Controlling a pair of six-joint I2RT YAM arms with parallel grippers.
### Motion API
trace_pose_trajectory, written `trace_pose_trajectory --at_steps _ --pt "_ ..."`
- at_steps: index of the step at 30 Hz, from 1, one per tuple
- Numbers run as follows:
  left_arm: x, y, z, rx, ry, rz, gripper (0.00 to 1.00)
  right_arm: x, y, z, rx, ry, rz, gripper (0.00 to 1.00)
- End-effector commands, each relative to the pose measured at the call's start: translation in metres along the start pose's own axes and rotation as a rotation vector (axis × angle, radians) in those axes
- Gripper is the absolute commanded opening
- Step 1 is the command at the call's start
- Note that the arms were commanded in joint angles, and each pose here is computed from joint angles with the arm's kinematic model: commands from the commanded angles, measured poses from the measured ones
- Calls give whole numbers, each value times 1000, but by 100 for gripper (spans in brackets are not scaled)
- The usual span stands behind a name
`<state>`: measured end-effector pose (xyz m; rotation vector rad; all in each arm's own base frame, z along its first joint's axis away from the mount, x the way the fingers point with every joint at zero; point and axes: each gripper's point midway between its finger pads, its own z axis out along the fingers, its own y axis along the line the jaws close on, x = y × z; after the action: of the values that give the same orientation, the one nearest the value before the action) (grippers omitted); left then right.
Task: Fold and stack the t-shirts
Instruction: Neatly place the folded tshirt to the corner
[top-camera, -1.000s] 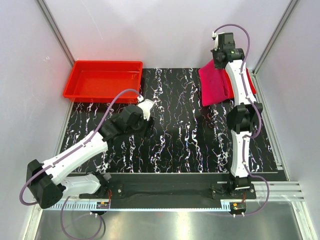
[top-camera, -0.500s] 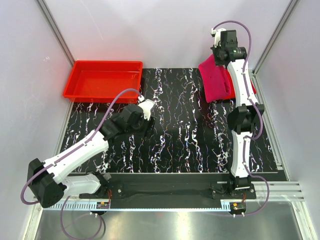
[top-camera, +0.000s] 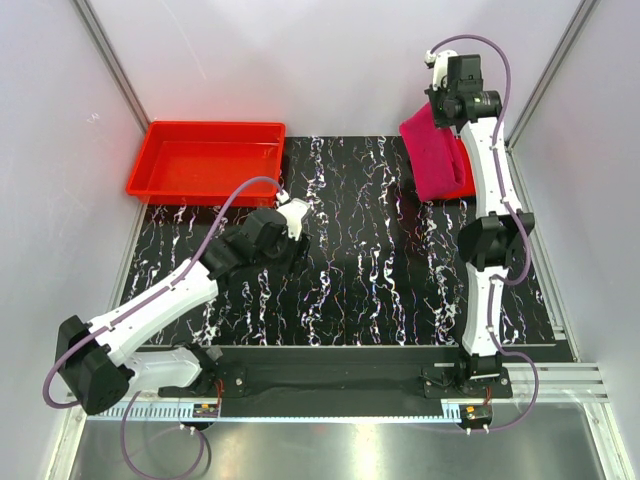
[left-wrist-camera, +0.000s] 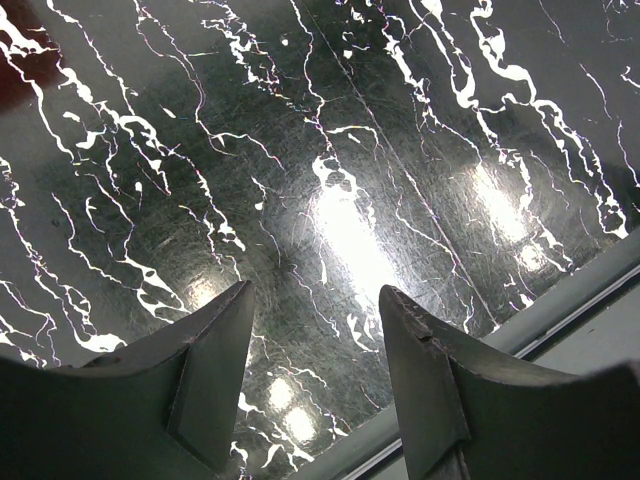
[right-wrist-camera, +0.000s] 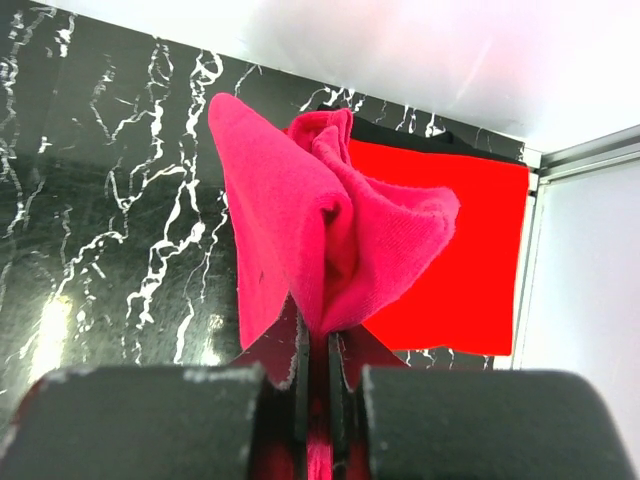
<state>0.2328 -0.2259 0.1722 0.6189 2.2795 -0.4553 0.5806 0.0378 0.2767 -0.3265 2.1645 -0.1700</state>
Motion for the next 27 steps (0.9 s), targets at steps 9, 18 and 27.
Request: trace_pose_trajectory --at_steps 9,18,27 --pt "-16 -9 -2 53 -61 -14 58 -53 -18 -66 7 -183 19 0" --pt "-14 -7 0 50 -49 -17 58 -43 -24 -50 3 -160 25 0" --pt "-17 -6 4 45 -43 -24 58 -29 -23 -28 -53 -133 39 0"
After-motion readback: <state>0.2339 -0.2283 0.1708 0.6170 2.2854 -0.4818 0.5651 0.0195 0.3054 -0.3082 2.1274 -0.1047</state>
